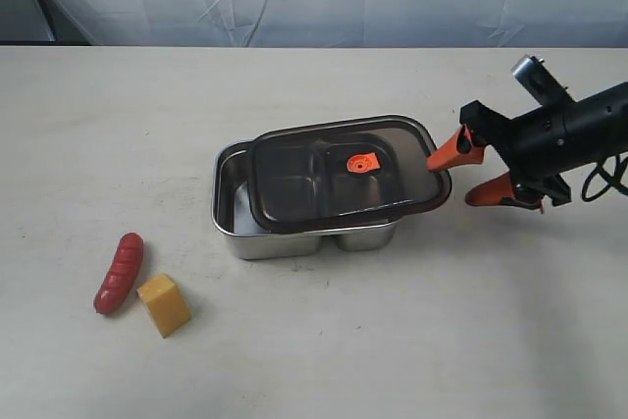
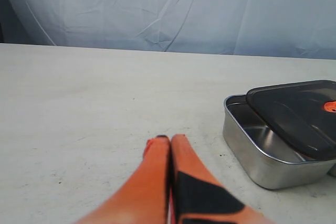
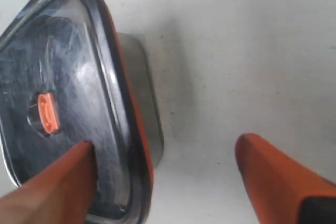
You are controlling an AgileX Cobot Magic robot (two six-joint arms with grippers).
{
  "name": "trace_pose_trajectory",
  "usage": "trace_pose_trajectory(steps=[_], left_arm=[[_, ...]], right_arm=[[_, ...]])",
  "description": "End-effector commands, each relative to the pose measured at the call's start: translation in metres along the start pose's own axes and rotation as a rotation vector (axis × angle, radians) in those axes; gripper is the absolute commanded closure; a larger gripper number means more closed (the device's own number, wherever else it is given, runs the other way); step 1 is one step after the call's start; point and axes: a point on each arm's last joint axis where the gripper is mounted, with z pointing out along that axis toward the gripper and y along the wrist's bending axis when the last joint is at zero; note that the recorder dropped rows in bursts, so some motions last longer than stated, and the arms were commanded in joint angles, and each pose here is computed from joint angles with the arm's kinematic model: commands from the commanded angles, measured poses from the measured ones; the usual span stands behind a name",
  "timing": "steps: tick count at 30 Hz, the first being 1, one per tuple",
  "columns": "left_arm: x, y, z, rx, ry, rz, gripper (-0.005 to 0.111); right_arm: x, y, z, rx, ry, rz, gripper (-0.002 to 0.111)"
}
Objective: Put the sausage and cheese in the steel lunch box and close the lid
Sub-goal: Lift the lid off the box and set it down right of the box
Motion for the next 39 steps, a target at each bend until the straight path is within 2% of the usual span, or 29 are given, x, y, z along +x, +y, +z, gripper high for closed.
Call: trace_pose_trajectory(steps=[1, 3, 5, 9, 12, 17, 28, 29, 32, 34, 39], left_arm=[[0.000, 0.000, 0.000, 0.004, -0.004, 0.010, 0.107], [0.000, 0.000, 0.000, 0.004, -0.004, 0.010, 0.107], [0.000, 0.000, 0.000, 0.004, -0.004, 0.010, 0.107], [0.000, 0.000, 0.000, 0.004, -0.004, 0.010, 0.107], [0.000, 0.000, 0.000, 0.004, -0.004, 0.010, 0.107], [0.000, 0.000, 0.000, 0.004, -0.004, 0.010, 0.107], [0.000, 0.000, 0.000, 0.003, -0.006, 0.010, 0.107], [0.000, 0.000, 0.000, 0.003, -0.006, 0.010, 0.107], [0.000, 0.000, 0.000, 0.003, -0.006, 0.010, 0.107], [0.000, 0.000, 0.000, 0.003, -0.006, 0.010, 0.107], [0.000, 0.000, 0.000, 0.003, -0.006, 0.010, 0.107]], right_arm=[[-0.002, 0.005, 0.020, -0.073, -0.044, 0.032, 0.037], [-0.005, 0.005, 0.022, -0.104, -0.065, 0.048, 0.037], [-0.005, 0.006, 0.022, -0.106, -0.064, 0.048, 0.042], [-0.001, 0.010, 0.021, -0.153, -0.026, 0.032, 0.109], [0.002, 0.015, 0.020, -0.199, 0.009, 0.028, 0.108], [0.006, 0.037, 0.005, -0.332, 0.027, -0.031, 0.108], [0.022, 0.116, -0.084, -0.473, -0.212, -0.268, 0.108], [0.027, 0.126, -0.099, -0.464, -0.249, -0.342, 0.108], [0.036, 0.146, -0.130, -0.343, -0.313, -0.551, 0.109], [0.043, 0.153, -0.154, -0.147, -0.377, -0.724, 0.109], [0.056, 0.145, -0.191, 0.280, -0.467, -0.872, 0.109]])
